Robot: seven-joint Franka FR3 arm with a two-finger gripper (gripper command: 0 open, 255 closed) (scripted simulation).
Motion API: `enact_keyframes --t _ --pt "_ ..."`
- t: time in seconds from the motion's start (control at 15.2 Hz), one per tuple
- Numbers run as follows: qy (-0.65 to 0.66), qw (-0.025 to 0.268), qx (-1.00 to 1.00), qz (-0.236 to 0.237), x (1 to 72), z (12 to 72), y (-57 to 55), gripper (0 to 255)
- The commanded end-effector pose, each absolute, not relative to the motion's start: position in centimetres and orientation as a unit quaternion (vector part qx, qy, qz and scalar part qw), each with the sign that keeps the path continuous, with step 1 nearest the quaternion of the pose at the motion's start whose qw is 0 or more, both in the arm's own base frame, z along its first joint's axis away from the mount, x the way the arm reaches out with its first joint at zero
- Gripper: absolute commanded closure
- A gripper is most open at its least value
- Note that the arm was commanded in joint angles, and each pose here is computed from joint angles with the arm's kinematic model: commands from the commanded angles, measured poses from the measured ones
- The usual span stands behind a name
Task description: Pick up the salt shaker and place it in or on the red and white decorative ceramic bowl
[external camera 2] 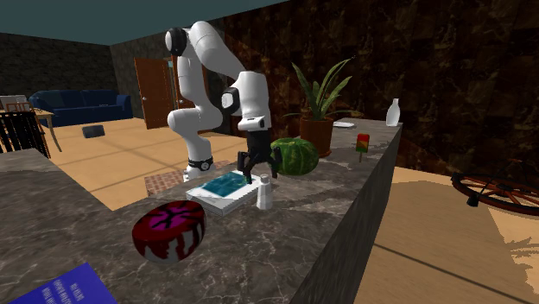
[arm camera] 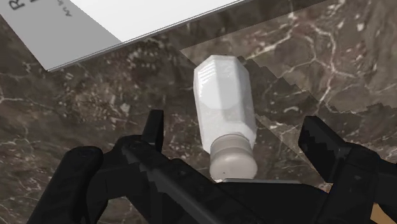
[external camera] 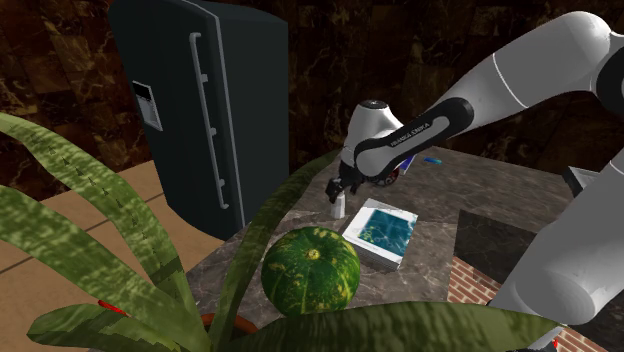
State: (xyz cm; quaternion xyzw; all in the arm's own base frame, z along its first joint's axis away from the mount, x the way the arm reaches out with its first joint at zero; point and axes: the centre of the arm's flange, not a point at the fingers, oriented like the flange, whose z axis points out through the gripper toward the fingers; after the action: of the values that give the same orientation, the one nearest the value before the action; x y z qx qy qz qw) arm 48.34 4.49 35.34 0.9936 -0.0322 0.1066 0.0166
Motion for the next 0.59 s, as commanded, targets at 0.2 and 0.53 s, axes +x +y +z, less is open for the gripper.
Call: enact_keyframes --t 0.2,0.53 --pt "-0.032 0.016 0.994 0.107 48.70 33.55 4.43 0" --pt "-0.032 0.016 0.994 0.107 48.71 33.55 4.43 0"
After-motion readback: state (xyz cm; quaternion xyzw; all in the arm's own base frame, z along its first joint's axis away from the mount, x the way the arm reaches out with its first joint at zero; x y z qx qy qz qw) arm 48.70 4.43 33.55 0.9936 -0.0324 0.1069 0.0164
